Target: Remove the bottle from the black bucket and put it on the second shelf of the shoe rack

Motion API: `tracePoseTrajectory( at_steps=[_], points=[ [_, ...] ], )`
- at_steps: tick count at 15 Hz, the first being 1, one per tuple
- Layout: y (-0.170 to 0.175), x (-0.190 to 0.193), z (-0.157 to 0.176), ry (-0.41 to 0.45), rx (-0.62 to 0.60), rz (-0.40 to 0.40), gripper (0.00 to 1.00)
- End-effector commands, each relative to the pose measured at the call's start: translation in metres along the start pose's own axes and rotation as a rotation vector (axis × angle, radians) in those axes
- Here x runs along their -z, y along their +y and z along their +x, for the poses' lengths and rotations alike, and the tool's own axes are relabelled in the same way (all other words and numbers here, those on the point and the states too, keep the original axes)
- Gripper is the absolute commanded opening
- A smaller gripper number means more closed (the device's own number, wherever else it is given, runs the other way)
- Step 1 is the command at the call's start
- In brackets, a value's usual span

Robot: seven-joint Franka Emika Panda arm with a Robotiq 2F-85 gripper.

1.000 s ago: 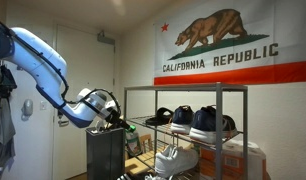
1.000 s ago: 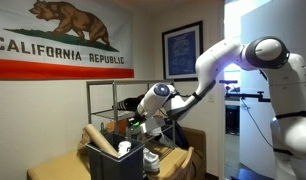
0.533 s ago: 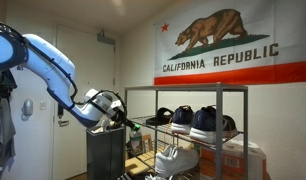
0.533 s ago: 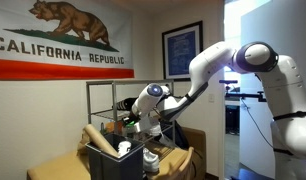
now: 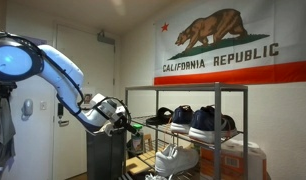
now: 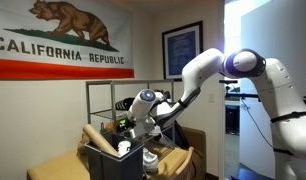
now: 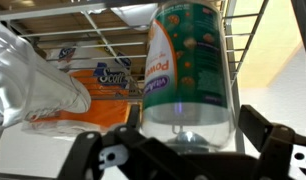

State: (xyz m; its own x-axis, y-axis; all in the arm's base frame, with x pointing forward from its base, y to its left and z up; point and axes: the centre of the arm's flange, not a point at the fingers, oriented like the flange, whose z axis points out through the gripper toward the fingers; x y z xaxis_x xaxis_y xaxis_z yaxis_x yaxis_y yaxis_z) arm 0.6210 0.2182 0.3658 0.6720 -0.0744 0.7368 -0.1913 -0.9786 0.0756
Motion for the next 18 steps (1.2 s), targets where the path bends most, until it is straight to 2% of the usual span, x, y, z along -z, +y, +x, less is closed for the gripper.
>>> tracePoseTrajectory(
  at_steps=[1, 18],
  points=[
    [-0.01, -0.016, 0.001, -0.027, 0.006, 0.007, 1.0],
    [-0.01, 0.024, -0.004, -0.073, 0.039, -0.008, 1.0]
  ],
)
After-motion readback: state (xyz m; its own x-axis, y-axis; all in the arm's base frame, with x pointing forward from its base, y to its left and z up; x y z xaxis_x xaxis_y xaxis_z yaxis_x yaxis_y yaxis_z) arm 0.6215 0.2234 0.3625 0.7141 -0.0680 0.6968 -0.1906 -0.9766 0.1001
